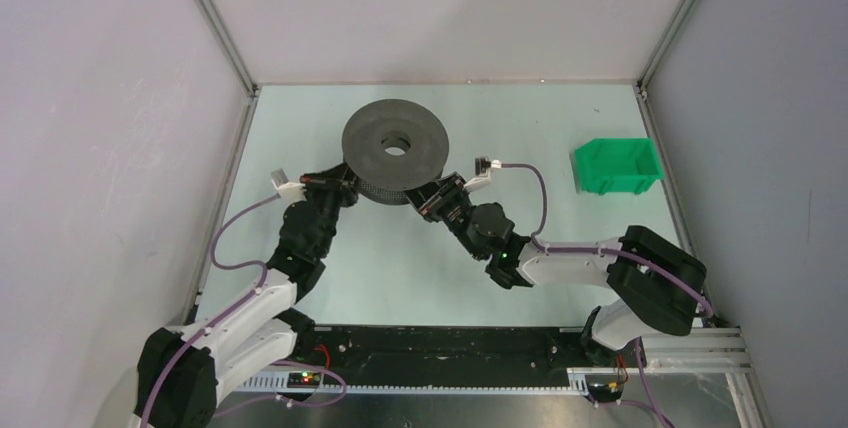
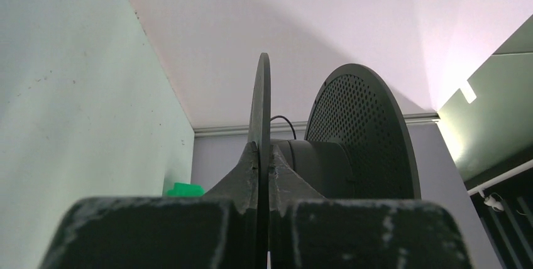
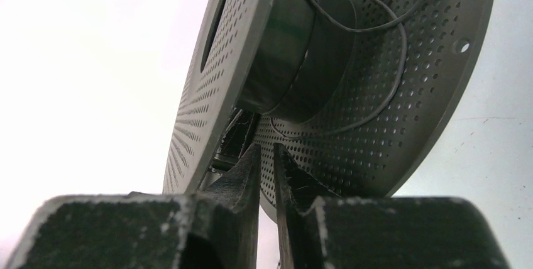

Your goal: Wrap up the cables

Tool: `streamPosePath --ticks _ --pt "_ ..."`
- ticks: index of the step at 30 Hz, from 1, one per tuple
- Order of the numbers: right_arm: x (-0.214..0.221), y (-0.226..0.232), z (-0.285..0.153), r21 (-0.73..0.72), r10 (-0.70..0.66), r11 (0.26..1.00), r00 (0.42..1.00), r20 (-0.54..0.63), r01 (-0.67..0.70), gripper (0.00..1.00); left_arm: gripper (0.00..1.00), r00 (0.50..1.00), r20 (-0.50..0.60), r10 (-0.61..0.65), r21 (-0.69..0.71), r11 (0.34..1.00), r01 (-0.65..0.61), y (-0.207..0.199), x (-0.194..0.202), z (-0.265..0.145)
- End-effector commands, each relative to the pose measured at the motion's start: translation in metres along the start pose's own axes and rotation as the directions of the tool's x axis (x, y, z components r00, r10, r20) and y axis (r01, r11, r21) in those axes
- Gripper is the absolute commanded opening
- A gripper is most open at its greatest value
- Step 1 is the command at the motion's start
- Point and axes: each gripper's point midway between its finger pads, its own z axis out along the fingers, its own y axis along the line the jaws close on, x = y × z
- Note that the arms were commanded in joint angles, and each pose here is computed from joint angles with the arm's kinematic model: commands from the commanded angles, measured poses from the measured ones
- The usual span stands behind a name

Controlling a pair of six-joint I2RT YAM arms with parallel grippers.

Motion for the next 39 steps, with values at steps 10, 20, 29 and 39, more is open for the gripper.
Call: streamPosePath --ticks 10,20,29,39 --pt "0.009 -0.023 -0.023 0.127 -0.232 0.961 0.966 -0.114 0.246 0.21 0.0 0.962 -0.142 -0.235 0.318 0.909 0.269 -0.106 0.007 -0.026" --pt "-0.012 -0.002 -0.045 0.056 -0.363 0.926 0.922 -0.137 0.373 0.32 0.0 0.967 -0.153 -0.205 0.328 0.912 0.246 -0.11 0.011 -0.025" --pt "-0.022 0.019 -0.065 -0.067 -0.489 0.872 0.855 -0.173 0.485 0.31 0.0 0.97 -0.162 -0.182 0.33 0.916 0.227 -0.112 0.015 -0.023" --pt "-0.031 0.032 -0.093 -0.17 -0.587 0.81 0.778 -0.224 0.561 0.34 0.0 0.973 -0.16 -0.164 0.309 0.928 0.207 -0.104 0.019 -0.016"
